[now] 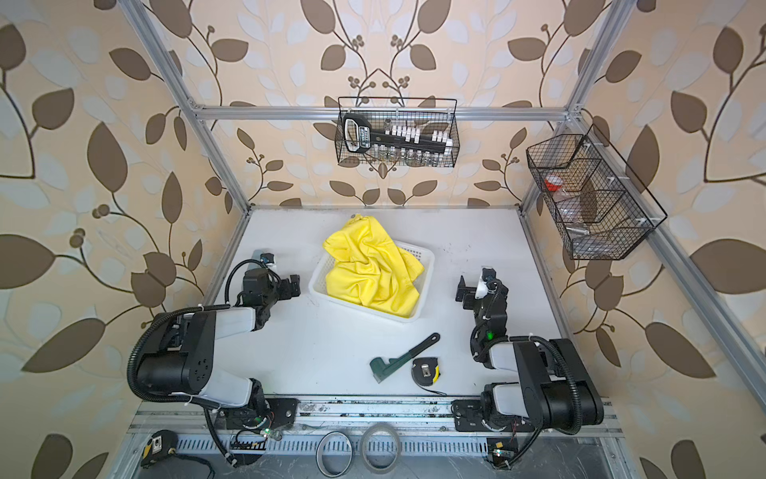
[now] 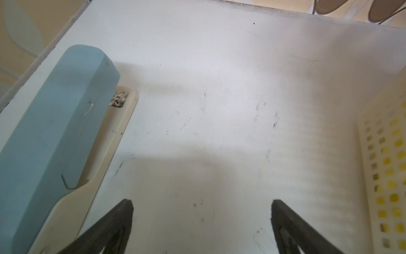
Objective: Fold and stack the trousers
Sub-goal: Pick up the trousers from the basket.
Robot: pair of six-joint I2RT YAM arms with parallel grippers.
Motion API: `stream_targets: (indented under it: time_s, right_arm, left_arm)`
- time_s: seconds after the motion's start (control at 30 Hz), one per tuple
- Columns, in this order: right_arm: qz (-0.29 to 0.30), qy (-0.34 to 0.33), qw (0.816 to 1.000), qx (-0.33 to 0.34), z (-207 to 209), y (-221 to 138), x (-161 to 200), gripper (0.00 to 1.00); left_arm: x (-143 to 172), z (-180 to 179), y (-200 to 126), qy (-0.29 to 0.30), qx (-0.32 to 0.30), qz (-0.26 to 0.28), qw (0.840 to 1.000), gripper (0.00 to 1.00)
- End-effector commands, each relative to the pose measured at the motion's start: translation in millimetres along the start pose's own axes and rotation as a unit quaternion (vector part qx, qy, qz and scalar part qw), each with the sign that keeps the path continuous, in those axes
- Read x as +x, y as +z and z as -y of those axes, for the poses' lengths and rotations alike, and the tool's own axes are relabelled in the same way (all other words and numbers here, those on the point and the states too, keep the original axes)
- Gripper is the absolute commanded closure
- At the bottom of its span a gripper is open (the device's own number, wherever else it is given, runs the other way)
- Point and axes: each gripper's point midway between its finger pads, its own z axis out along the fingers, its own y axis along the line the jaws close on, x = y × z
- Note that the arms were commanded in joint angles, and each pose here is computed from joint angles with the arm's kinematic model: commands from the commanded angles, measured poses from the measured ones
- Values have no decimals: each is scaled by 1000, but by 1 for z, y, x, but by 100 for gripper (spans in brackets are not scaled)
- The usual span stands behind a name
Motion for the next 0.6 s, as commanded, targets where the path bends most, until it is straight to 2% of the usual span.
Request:
stream_targets:
  time_s: [0.0, 0.57]
  right_arm:
    - [12, -3, 1000, -1, -1, 4, -9, 0]
    - [13, -2, 1000, -1, -1, 4, -10, 0]
  left_arm:
    - [-21, 2, 1, 8, 2, 25, 1000, 1]
    - [-21, 2, 1, 8, 2, 24, 1000, 1]
